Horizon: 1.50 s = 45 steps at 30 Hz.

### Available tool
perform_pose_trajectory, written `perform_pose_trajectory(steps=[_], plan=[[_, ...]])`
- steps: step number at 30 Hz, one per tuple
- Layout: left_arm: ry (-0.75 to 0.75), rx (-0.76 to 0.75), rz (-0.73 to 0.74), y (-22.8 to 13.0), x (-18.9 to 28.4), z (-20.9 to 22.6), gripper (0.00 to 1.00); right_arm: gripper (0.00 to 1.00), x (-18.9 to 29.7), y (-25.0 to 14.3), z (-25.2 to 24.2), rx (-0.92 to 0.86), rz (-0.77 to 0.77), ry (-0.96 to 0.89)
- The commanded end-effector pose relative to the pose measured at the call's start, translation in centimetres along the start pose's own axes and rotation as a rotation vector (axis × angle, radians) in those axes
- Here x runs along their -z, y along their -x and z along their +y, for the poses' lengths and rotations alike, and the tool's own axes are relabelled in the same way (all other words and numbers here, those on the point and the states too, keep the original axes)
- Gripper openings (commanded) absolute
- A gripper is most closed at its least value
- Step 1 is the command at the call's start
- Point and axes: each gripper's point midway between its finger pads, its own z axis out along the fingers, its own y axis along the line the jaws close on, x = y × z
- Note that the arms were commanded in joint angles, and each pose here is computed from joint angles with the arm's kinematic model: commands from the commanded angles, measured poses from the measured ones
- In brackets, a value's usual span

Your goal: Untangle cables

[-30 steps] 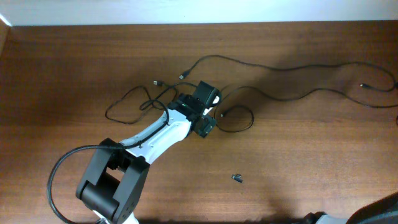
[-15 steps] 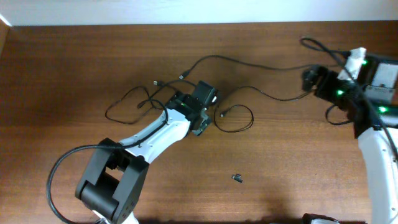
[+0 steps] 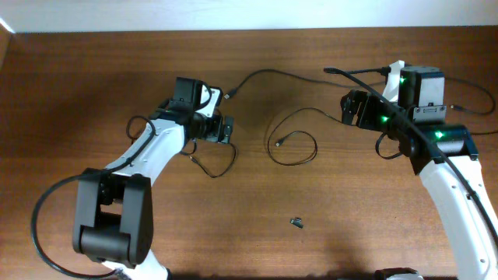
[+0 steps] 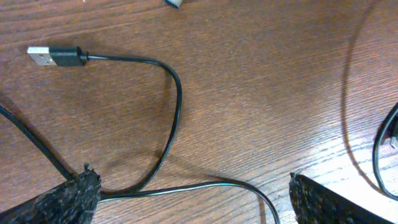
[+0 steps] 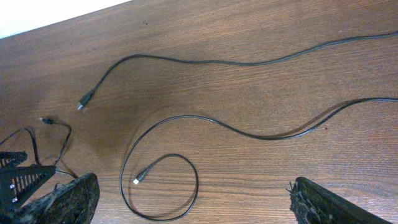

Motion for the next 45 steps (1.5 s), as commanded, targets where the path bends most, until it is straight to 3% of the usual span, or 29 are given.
perform_pose_trajectory(steps=[1,9,17,19,20,21,22,23,24,27,30,37,45], plan=[[0.078,0.059,0.006,0.1,-1.0,0.1,0.99,0.99,-0.2,0.0,-0.1,0.012,-0.002,-0.014],[0.192,0.11,-0.058,1.2,-3.6,2.4,0.99,0.99,-0.2,-0.1,-0.1,0.011,0.004,-0.015],[0.194,0.112,-0.031,0.2,-6.0,2.8,1.0,0.99,-0.2,-0.7,-0.3,0.009,0.026,-0.022],[0.197,0.112,-0.034,0.3,-6.0,2.8,0.86,0.92,-0.2,-0.9,-0.3,0.007,0.035,-0.024],[0.198,0.112,-0.036,0.3,-6.0,2.9,0.68,0.88,-0.2,-0.9,-0.3,0.007,0.036,-0.024],[0.213,0.112,-0.036,0.3,-6.0,3.1,0.36,0.81,-0.2,-0.9,-0.3,0.007,0.036,-0.024],[0.227,0.112,-0.035,0.2,-5.9,3.3,0.13,0.7,-0.2,-0.9,-0.3,0.007,0.036,-0.024],[0.241,0.113,-0.034,0.2,-5.9,3.6,0.03,0.66,-0.2,-0.9,-0.3,0.007,0.036,-0.024],[0.259,0.115,-0.035,0.2,-5.8,4.0,0.0,0.6,-0.2,-0.9,-0.3,0.007,0.036,-0.024],[0.293,0.143,-0.026,-0.1,-5.5,5.7,0.0,0.42,-0.2,-1.1,-0.3,0.006,0.046,-0.024],[0.325,0.205,-0.025,-0.5,-4.8,8.8,0.0,0.33,-0.5,-2.1,-0.2,0.005,0.089,-0.008],[0.438,0.449,-0.023,-3.6,-1.8,19.5,0.0,0.32,-3.3,-6.2,5.7,0.169,0.239,0.156],[0.471,0.515,-0.028,-4.7,-0.7,22.4,0.0,0.32,-8.6,-16.6,17.4,0.459,0.416,0.338]])
